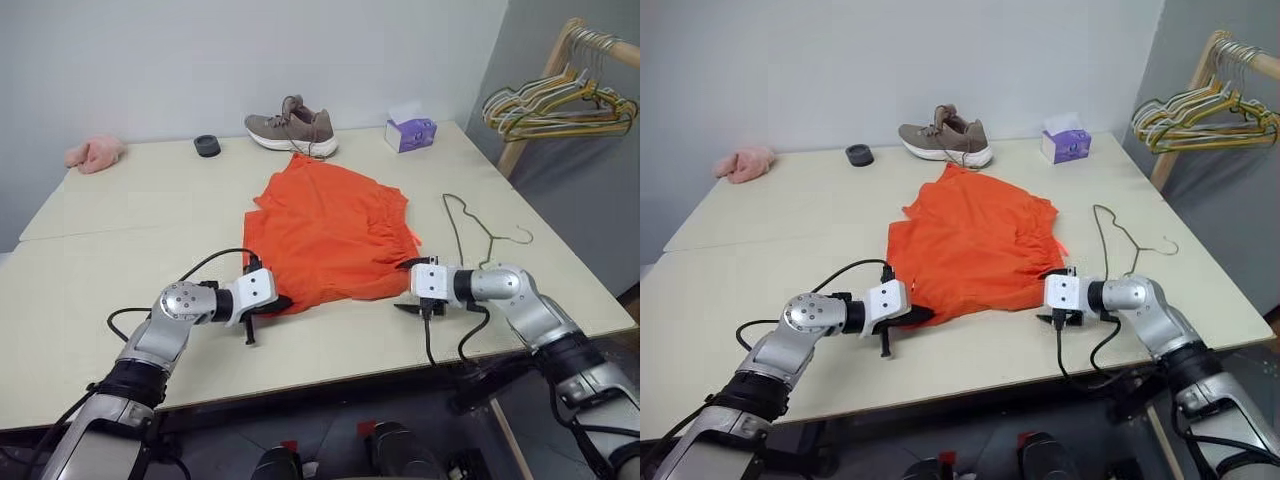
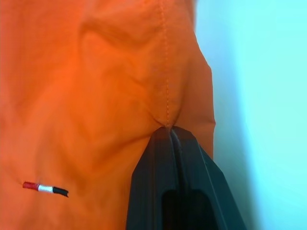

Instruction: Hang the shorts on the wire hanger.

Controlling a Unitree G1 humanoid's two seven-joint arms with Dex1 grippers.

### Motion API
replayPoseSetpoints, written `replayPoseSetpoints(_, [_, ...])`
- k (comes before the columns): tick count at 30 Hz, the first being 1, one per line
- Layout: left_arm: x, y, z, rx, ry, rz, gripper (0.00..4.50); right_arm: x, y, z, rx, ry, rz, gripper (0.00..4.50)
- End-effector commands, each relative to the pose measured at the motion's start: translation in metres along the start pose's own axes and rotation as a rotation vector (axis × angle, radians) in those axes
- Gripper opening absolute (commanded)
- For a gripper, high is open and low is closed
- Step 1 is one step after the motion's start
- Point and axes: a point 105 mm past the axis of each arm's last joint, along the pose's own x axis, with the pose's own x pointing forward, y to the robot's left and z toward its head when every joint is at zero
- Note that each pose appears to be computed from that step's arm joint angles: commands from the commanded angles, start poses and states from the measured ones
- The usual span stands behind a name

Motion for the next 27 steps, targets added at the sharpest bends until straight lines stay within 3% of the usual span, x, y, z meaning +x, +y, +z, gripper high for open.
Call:
replayPoseSetpoints(1, [-0.012,-0.001,0.006,0.023,-0.003,-0.015,0.0,-0.001,-0.013,-0.01,-0.04,0.051,-0.026,2.5])
replayPoseSetpoints(8, [-0.032,-0.027,-0.003,0.005,0.075,-0.146,0.0,-0.005,-0.008,0.01,-0.127,-0.056,0.095,0.07])
replayPoseSetpoints(18, [-0.073,-0.098,0.008,-0.208,0.113,-0.429,0.0,-0.034,0.031,0.028,-0.214,-0.139,0.29,0.03])
replayPoseSetpoints(27, [-0.084,-0.133,0.027,-0.319,0.073,-0.557,0.0,-0.061,0.058,0.035,-0.147,-0.136,0.486,0.03])
